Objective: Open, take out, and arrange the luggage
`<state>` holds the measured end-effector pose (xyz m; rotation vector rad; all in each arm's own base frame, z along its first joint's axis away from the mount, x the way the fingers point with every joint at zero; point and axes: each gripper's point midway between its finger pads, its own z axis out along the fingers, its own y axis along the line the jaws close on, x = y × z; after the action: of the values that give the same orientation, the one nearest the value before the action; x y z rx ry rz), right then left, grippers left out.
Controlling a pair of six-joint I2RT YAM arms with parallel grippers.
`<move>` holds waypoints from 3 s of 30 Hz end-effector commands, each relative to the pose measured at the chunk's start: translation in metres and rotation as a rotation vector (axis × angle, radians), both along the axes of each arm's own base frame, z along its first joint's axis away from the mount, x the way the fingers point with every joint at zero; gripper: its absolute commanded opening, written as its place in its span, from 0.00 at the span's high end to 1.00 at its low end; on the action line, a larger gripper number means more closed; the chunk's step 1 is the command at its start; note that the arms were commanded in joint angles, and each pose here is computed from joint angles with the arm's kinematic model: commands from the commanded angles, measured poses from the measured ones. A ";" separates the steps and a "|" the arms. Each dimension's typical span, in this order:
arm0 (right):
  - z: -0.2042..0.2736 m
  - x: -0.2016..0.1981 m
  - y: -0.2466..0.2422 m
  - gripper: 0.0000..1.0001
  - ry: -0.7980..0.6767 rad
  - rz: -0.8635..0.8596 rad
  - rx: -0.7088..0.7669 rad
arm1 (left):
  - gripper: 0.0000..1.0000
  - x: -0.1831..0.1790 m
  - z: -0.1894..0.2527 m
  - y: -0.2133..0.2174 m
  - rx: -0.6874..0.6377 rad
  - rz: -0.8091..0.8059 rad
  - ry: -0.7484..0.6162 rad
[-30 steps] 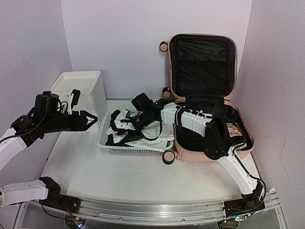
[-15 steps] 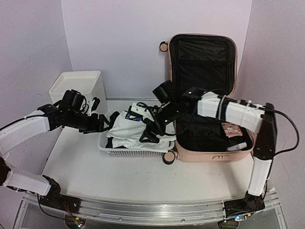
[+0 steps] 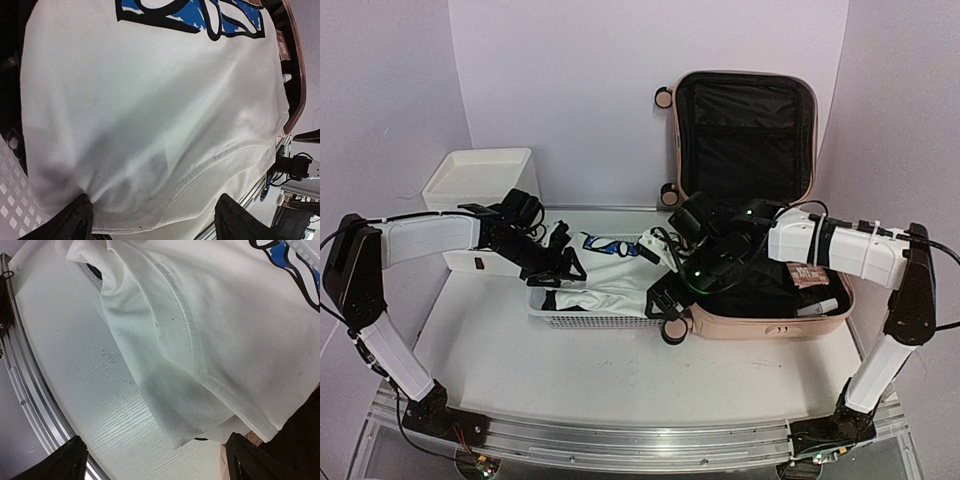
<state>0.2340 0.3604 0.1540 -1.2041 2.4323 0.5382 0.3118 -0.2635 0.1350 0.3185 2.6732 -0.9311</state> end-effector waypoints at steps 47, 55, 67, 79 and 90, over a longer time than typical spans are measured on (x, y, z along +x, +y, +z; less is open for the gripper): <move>-0.045 0.048 0.005 0.67 -0.160 0.120 -0.294 | 0.40 -0.042 0.007 0.020 0.098 -0.126 -0.074; 0.037 0.037 -0.007 0.16 -0.219 0.003 -0.121 | 0.16 -0.025 0.075 0.039 0.125 -0.021 -0.276; 0.038 0.035 -0.063 0.02 -0.267 -0.134 -0.161 | 0.19 0.022 -0.001 0.089 0.330 0.154 -0.121; 0.040 0.028 -0.086 0.02 -0.294 -0.206 -0.121 | 0.74 0.002 -0.045 0.132 0.465 0.225 -0.055; 0.031 0.032 -0.075 0.02 -0.286 -0.174 -0.112 | 1.00 -0.063 0.004 0.172 0.458 0.341 -0.037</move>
<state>0.2585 0.2748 0.1785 -1.0409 2.3556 0.1260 0.2737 -0.1087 0.0996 0.0030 2.8149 -0.2445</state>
